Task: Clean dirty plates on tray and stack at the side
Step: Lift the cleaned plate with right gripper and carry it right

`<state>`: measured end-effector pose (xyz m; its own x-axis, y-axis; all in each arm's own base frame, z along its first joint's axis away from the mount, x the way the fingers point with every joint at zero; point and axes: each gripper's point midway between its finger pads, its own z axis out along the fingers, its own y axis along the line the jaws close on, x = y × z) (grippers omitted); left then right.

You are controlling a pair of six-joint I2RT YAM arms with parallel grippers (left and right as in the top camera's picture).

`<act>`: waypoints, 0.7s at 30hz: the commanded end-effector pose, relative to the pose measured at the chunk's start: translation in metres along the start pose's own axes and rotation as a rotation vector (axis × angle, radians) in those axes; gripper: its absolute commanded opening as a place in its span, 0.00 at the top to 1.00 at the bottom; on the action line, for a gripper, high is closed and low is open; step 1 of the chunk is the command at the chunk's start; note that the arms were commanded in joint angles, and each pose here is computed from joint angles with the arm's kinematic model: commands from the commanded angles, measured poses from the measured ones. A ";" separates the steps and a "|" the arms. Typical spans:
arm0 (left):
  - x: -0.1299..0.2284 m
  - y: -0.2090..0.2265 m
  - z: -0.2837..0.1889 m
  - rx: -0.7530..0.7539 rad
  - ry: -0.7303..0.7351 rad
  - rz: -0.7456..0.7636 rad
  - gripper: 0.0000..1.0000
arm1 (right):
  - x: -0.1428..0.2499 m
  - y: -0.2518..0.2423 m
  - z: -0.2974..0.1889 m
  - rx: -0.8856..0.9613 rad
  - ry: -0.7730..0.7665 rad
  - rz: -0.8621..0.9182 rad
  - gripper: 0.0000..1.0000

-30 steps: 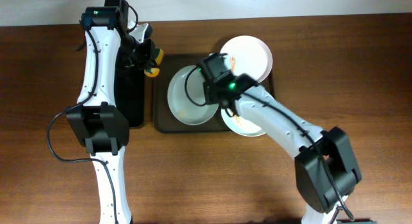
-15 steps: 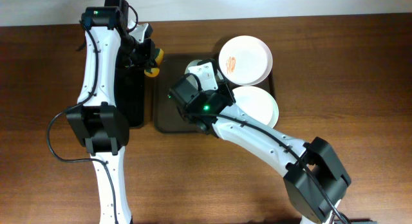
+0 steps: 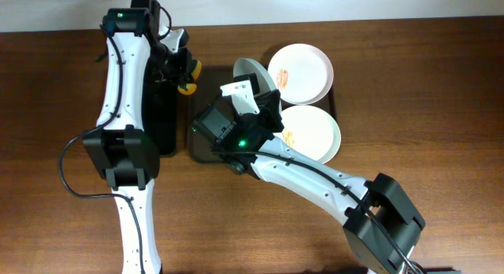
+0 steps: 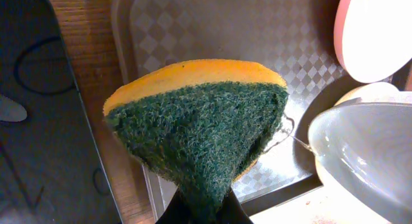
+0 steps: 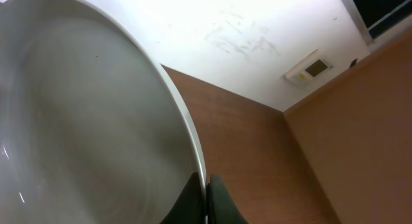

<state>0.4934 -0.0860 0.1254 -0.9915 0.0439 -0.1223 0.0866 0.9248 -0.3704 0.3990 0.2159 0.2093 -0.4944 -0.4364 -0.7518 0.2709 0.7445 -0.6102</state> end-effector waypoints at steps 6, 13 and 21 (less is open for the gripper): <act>-0.001 0.000 -0.003 -0.015 -0.007 0.026 0.99 | 0.004 0.016 0.004 -0.151 0.065 0.071 0.96; -0.002 -0.005 -0.001 -0.014 -0.010 0.038 0.99 | 0.019 0.027 0.024 -0.443 0.257 0.189 0.96; -0.001 -0.021 0.005 -0.010 -0.005 0.074 0.99 | 0.038 -0.024 0.061 -0.878 0.575 0.505 0.96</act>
<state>0.4940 -0.0968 0.1247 -0.9885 0.0706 -0.1340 0.1143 0.9281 -0.3543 0.4321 0.1518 0.1612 -0.8059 0.0160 -0.5918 0.0372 0.9990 -0.0237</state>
